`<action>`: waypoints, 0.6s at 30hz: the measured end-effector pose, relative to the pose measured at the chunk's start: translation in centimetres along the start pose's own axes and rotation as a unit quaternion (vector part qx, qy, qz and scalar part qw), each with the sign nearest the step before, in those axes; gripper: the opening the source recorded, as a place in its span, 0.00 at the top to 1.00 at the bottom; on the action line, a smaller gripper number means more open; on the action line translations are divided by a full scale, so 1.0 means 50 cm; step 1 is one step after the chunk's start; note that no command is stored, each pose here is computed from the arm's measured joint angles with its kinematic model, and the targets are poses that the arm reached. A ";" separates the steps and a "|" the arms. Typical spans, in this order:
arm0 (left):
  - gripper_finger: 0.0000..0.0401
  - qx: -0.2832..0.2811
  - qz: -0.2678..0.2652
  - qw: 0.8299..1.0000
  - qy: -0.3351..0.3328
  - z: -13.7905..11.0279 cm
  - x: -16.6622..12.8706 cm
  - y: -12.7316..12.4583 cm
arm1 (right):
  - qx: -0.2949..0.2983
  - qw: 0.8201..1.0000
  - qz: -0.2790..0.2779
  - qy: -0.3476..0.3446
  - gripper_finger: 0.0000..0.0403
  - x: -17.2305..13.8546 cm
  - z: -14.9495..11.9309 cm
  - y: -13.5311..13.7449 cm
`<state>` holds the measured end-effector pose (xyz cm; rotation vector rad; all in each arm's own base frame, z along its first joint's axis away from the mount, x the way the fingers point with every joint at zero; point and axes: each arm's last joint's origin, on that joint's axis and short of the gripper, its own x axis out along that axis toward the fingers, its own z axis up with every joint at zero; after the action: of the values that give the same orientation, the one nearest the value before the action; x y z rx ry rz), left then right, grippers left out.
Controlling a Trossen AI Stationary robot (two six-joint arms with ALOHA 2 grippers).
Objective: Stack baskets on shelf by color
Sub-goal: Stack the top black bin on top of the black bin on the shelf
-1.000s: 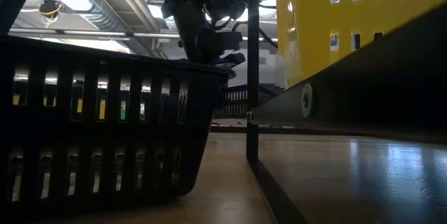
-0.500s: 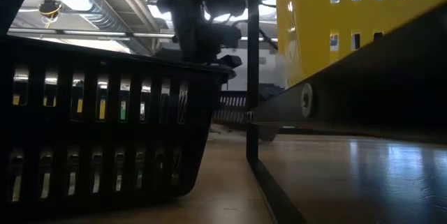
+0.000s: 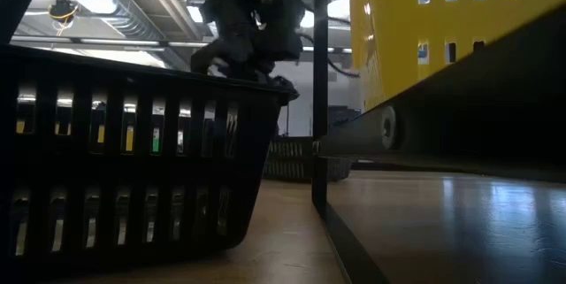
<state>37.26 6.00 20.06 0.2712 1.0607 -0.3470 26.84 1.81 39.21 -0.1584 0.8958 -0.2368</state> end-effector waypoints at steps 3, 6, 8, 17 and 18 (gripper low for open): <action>0.90 0.002 0.008 1.000 -0.012 0.004 -0.019 0.000 | -0.001 1.000 0.000 0.000 1.00 0.000 0.000 0.000; 0.90 0.004 0.016 1.000 -0.022 0.008 -0.039 -0.001 | -0.003 1.000 0.000 0.000 1.00 0.000 0.000 0.000; 0.90 0.005 0.026 0.999 -0.032 0.012 -0.057 -0.004 | -0.010 1.000 0.000 0.000 1.00 0.000 0.000 0.000; 0.90 -0.052 0.097 0.993 -0.045 0.008 -0.131 0.006 | -0.039 0.999 0.037 0.004 1.00 0.000 -0.002 0.005; 0.90 -0.061 0.100 0.992 -0.048 0.005 -0.139 0.009 | -0.043 0.998 0.043 0.003 1.00 -0.001 -0.002 0.006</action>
<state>34.57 7.34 26.35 0.2469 0.9468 -0.1138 26.80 2.11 39.11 -0.1984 0.9179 -0.1189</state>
